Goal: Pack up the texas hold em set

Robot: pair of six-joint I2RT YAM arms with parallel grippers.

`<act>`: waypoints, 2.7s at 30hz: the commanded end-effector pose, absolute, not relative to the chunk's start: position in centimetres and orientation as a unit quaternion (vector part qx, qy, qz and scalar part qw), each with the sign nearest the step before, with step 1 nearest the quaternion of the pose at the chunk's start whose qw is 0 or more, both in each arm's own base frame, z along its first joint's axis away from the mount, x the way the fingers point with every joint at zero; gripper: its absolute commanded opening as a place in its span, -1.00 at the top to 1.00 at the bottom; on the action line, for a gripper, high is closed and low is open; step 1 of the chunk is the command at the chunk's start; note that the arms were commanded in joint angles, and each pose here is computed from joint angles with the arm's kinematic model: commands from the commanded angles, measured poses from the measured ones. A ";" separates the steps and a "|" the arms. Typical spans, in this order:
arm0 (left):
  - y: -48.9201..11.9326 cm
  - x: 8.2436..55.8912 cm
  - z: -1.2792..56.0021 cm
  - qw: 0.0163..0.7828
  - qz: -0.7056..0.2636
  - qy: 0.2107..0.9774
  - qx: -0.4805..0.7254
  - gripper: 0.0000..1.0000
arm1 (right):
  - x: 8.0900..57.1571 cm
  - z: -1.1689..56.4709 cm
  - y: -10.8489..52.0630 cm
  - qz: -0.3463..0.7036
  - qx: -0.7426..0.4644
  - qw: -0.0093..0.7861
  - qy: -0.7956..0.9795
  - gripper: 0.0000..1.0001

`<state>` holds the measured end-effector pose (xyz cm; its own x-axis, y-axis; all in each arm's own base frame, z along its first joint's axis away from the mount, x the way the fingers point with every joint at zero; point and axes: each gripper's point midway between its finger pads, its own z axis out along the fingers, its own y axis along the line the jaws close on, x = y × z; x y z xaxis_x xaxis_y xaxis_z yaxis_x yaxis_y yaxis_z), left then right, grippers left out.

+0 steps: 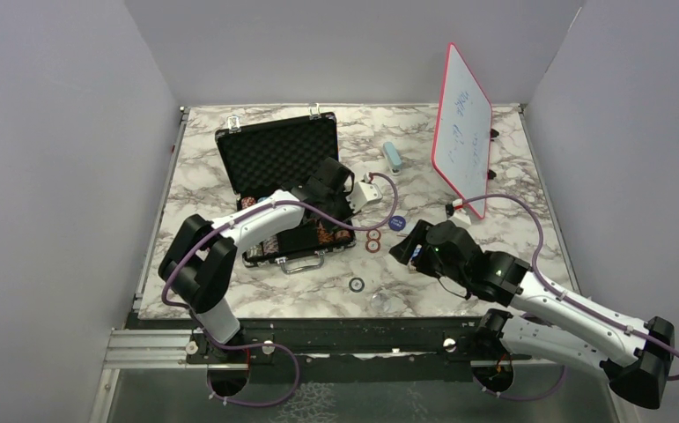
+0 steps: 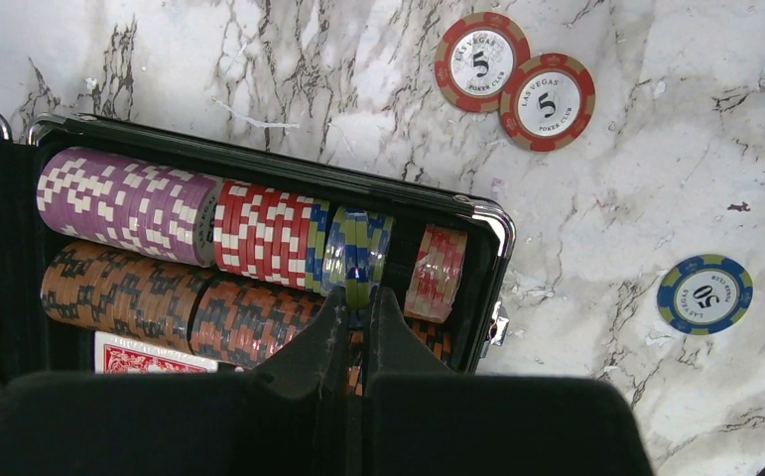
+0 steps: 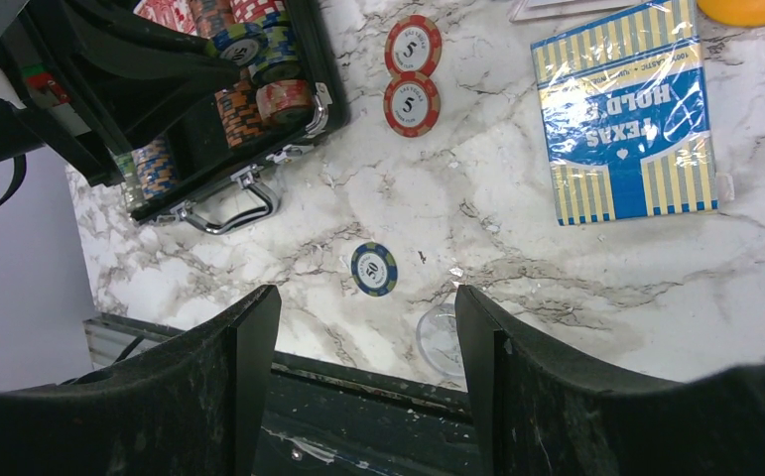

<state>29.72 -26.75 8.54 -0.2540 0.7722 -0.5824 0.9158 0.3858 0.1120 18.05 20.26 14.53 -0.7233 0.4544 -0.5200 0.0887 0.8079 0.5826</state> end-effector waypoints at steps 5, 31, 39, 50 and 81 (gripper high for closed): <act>-26.8 29.7 10.1 0.298 -0.128 0.772 0.546 1.00 | 18.1 14.5 20.6 0.274 0.154 0.335 0.888 -0.35; -27.1 28.9 8.7 0.251 -0.143 0.782 0.552 0.94 | 18.1 14.7 21.0 0.273 0.141 0.332 0.892 -0.35; -27.2 29.5 9.7 0.260 -0.138 0.792 0.534 0.66 | 18.1 14.7 21.1 0.273 0.138 0.331 0.893 -0.35; -27.3 28.6 9.8 0.256 -0.154 0.785 0.543 0.80 | 17.9 14.5 21.0 0.272 0.137 0.328 0.894 -0.35; -25.8 28.9 10.3 0.262 -0.115 0.794 0.536 0.27 | 17.8 14.1 21.4 0.253 0.091 0.322 0.908 -0.35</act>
